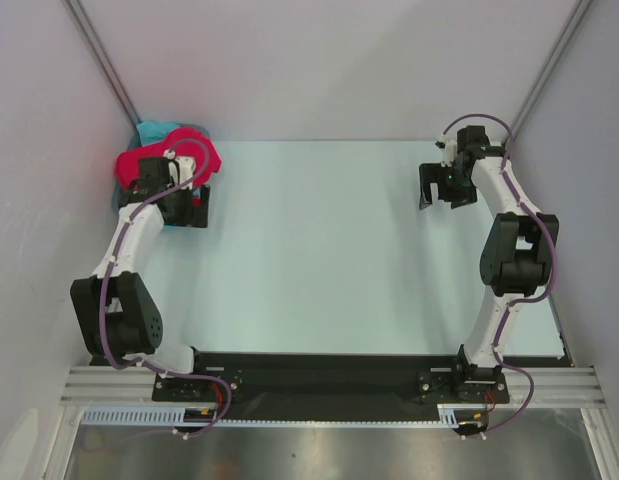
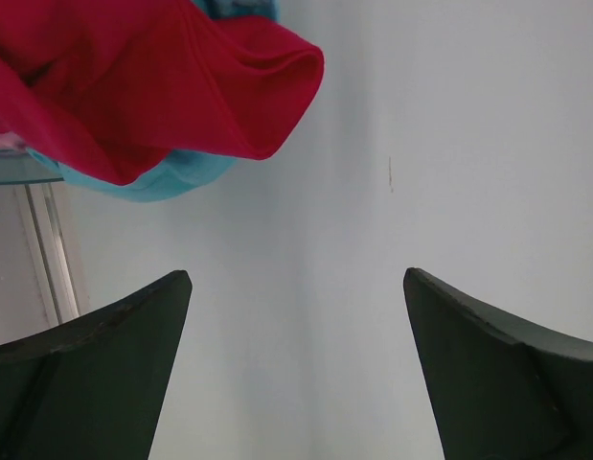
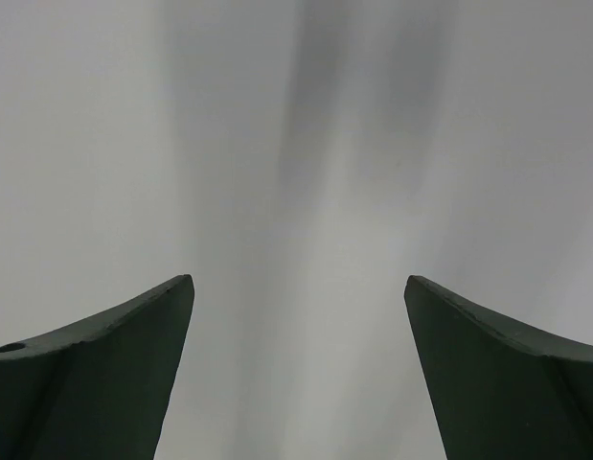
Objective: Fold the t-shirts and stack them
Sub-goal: Grab the tshirt from the pile
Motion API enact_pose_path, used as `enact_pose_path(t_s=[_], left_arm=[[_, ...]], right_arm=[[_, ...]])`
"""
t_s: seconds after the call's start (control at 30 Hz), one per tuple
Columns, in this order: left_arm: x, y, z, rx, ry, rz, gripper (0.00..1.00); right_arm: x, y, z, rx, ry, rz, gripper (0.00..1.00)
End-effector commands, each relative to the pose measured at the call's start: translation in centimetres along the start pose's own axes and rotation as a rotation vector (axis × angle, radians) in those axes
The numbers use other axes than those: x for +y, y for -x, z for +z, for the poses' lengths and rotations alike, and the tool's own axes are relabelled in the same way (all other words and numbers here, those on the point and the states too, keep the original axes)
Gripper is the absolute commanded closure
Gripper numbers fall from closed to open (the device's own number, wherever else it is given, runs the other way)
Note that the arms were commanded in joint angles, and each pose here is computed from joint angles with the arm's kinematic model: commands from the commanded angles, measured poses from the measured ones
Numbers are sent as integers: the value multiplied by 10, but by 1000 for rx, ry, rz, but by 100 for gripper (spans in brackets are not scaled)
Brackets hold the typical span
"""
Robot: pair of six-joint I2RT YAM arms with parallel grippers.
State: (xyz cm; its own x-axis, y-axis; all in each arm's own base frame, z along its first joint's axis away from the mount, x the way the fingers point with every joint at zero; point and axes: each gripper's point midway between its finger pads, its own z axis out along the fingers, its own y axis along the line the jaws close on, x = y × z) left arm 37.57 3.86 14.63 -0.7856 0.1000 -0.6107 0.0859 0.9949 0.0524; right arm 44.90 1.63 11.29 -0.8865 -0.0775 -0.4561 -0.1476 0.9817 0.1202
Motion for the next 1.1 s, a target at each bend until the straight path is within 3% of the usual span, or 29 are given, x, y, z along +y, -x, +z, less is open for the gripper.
enact_pose_path(t_s=[0.0, 0.27, 0.37, 0.5, 0.83, 1.07], left_arm=[[14, 22, -12, -71, 72, -20, 0], [25, 25, -17, -75, 133, -23, 0], [49, 42, -27, -87, 252, 9, 0], [52, 79, -36, -154, 239, 63, 0], [54, 86, -6, -114, 219, 229, 1], [84, 97, 8, -118, 335, 265, 1]], right_arm=[[-1, 14, -5, -41, -18, -21, 0], [0, 18, -2, -39, -26, -29, 0], [0, 17, -3, -38, -32, -33, 0], [1, 20, -3, -45, -26, -33, 0], [-13, 14, -11, -60, -29, 3, 0], [-13, 15, -11, -62, -34, 2, 0]])
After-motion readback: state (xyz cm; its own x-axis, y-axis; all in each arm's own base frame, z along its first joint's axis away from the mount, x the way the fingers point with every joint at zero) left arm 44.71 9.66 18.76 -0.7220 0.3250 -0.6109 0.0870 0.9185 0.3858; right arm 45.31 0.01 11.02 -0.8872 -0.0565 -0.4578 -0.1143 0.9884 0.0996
